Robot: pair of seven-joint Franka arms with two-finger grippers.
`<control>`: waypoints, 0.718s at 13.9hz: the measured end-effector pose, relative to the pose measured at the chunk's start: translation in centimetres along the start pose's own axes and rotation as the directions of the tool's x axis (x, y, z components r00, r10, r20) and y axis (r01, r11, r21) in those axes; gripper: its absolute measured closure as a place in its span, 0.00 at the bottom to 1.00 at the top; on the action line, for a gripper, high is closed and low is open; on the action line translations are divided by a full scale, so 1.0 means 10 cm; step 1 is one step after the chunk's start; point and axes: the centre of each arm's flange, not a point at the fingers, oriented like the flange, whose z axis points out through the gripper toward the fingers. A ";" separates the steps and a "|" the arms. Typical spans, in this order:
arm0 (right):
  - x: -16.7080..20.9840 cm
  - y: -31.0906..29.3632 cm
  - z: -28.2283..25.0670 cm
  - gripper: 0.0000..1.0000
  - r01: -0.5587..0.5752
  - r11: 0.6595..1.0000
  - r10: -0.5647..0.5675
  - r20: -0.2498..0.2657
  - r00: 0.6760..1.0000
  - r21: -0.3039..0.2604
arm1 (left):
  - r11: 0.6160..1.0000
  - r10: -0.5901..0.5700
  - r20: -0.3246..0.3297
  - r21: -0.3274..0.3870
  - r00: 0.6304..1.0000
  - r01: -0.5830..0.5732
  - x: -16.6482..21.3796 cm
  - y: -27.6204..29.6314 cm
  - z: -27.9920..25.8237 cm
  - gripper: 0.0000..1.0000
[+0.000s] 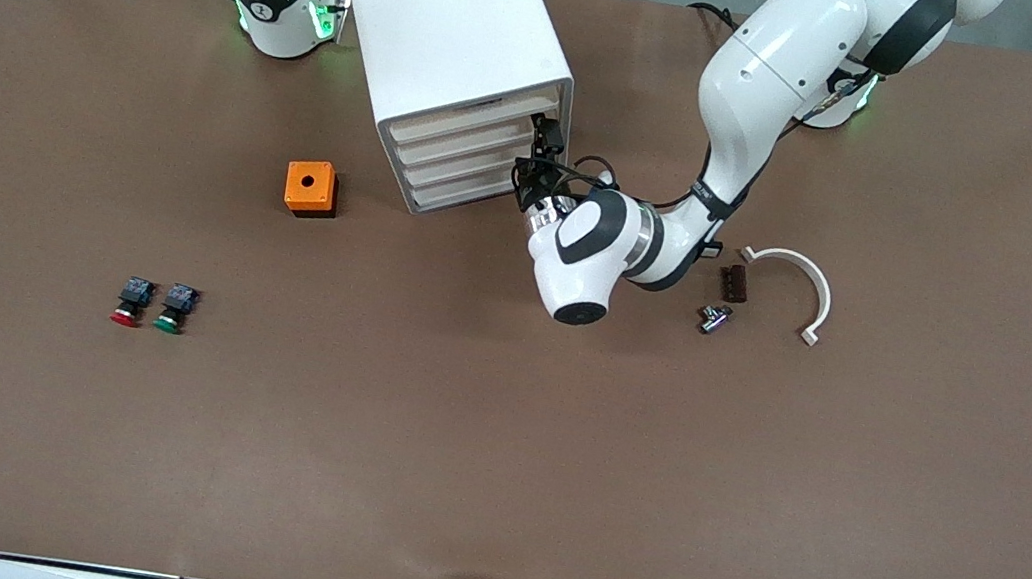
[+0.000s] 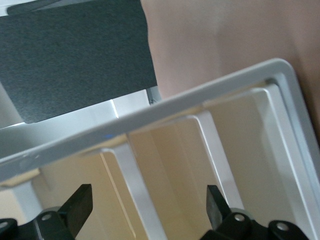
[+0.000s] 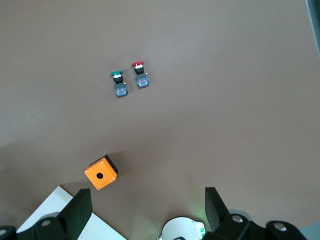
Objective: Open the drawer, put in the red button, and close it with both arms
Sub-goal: 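Pull the drawer open with the left gripper while the right gripper reaches buttons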
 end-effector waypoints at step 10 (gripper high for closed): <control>0.74 0.01 1.19 0.00 -0.028 0.999 0.029 -0.037 0.999 0.028 | 0.995 -0.011 -0.034 0.098 0.999 0.015 0.08 -0.04 0.11 0.60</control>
